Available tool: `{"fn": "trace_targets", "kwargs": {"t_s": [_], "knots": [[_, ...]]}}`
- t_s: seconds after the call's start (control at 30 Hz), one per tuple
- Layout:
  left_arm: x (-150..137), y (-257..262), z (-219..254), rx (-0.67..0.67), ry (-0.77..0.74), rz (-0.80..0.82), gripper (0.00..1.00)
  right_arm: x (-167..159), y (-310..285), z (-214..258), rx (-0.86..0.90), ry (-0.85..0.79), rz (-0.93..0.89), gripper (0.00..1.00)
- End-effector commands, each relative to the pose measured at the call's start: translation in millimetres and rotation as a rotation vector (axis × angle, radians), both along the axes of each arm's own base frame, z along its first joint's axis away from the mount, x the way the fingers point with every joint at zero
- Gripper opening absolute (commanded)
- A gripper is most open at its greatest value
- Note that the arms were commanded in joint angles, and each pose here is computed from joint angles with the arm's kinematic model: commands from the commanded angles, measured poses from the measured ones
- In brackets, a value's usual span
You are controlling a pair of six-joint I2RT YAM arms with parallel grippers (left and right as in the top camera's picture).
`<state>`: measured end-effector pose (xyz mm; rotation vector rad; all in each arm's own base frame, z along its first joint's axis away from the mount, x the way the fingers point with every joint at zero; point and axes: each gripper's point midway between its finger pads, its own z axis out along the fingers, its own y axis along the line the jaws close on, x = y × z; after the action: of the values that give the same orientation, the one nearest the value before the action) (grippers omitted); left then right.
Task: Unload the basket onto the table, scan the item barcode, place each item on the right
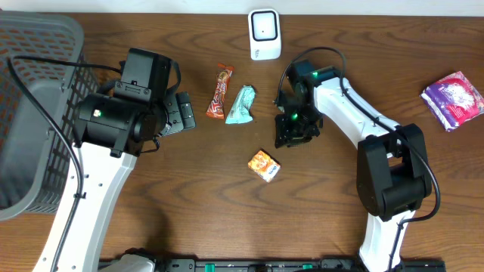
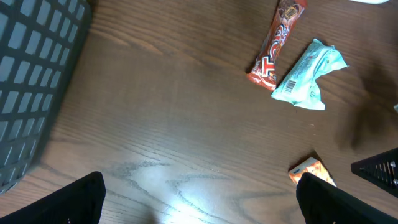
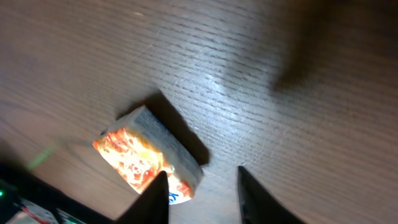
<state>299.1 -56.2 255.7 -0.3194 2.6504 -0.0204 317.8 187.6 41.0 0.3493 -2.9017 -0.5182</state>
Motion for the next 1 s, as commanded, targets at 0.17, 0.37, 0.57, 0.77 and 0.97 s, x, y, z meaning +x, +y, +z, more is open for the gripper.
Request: {"fn": "trace_targets", "kwargs": {"t_s": [0.17, 0.37, 0.57, 0.77, 0.97], "knots": [[0, 2, 0, 0.015, -0.001, -0.004, 0.98, -10, 21, 4, 0.040, -0.073, 0.235, 0.57], [0, 2, 0, 0.015, -0.001, -0.004, 0.98, -27, 33, -5, 0.052, -0.084, 0.366, 0.66], [0, 2, 0, 0.016, -0.001, -0.004, 0.98, -27, 32, -14, 0.028, -0.105, 0.388, 0.58], [0, 2, 0, 0.015, -0.001, -0.004, 0.98, -31, 28, -29, 0.034, -0.112, 0.404, 0.48], [0, 2, 0, 0.016, -0.001, -0.004, 0.98, -41, 24, -41, 0.040, -0.100, 0.431, 0.44]]}}
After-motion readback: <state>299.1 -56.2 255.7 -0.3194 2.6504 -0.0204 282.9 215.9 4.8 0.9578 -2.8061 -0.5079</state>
